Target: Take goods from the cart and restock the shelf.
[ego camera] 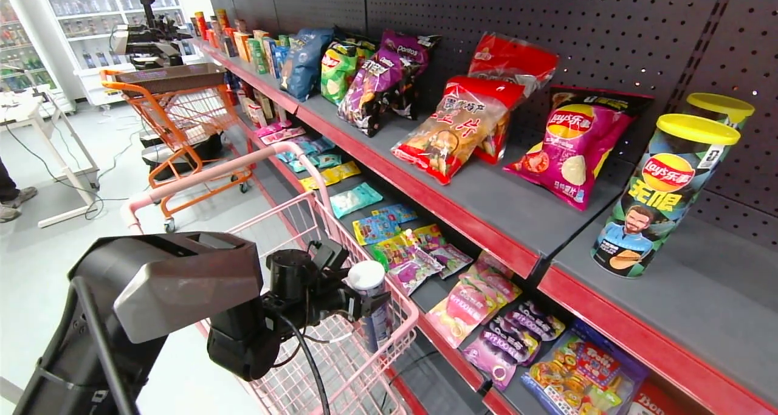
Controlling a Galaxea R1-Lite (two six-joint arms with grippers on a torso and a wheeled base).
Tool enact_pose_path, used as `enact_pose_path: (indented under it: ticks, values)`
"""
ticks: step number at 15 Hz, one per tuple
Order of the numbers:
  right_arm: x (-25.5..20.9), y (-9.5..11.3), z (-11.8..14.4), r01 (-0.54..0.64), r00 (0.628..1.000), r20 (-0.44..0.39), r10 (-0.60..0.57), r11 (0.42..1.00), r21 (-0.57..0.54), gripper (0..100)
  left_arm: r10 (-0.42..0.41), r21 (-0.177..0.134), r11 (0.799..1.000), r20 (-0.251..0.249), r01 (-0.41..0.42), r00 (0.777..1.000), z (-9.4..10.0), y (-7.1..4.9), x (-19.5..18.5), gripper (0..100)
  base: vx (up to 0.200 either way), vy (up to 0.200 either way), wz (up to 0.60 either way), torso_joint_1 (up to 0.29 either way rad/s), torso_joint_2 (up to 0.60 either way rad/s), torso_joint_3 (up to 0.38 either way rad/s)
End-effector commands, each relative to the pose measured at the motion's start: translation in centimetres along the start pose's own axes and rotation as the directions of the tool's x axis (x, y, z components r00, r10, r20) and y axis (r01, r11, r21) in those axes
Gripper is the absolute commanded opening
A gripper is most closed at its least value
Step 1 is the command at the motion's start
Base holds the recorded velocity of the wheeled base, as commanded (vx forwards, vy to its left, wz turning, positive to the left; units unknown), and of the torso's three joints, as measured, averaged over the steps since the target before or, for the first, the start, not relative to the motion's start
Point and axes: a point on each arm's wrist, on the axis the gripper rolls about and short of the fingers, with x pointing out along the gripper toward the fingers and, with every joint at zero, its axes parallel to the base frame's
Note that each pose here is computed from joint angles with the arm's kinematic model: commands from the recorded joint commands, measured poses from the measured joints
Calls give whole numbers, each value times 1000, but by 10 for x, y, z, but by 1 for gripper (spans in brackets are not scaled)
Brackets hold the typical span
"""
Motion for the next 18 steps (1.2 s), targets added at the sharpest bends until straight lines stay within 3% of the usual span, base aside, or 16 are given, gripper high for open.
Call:
enact_pose_path:
  ticks: [1,4,5,9,12,13,14,15,18]
  values:
    - [0,0,0,-1,1000,1,1,1000,0,100,-8,2,1000,1,8,1000,-1,-2,3,100,0,0,0,0,0,0]
    - [0,0,0,-1,1000,-1,1,1000,0,100,-7,-2,1000,-8,7,1000,-5,-1,4,100,0,0,0,0,0,0]
    - [0,0,0,-1,1000,1,1,1000,0,100,-7,-1,1000,-6,7,1000,-4,-1,5,0,0,0,0,0,0,0]
    - [0,0,0,-1,1000,1,1,1000,1,100,10,-6,1000,-8,-10,1000,-3,0,0,0,0,0,0,0,0,0]
    - [0,0,0,-1,1000,1,1,1000,4,100,43,-5,999,15,-43,999,18,0,-23,0,0,0,0,0,0,0]
    - [0,0,0,-1,1000,1,1,1000,4,100,56,1,998,45,-56,997,43,-3,-39,0,0,0,0,0,0,0]
    - [0,0,0,-1,1000,1,1,1000,4,100,67,1,998,50,-67,997,53,-4,-46,0,0,0,0,0,0,0]
    - [0,0,0,-1,1000,1,1,1000,4,100,90,6,996,81,-90,993,84,-9,-69,0,0,0,0,0,0,0]
    - [0,0,0,-1,1000,1,1,1000,4,100,189,15,981,191,-195,963,150,-12,-135,0,0,0,0,0,0,0]
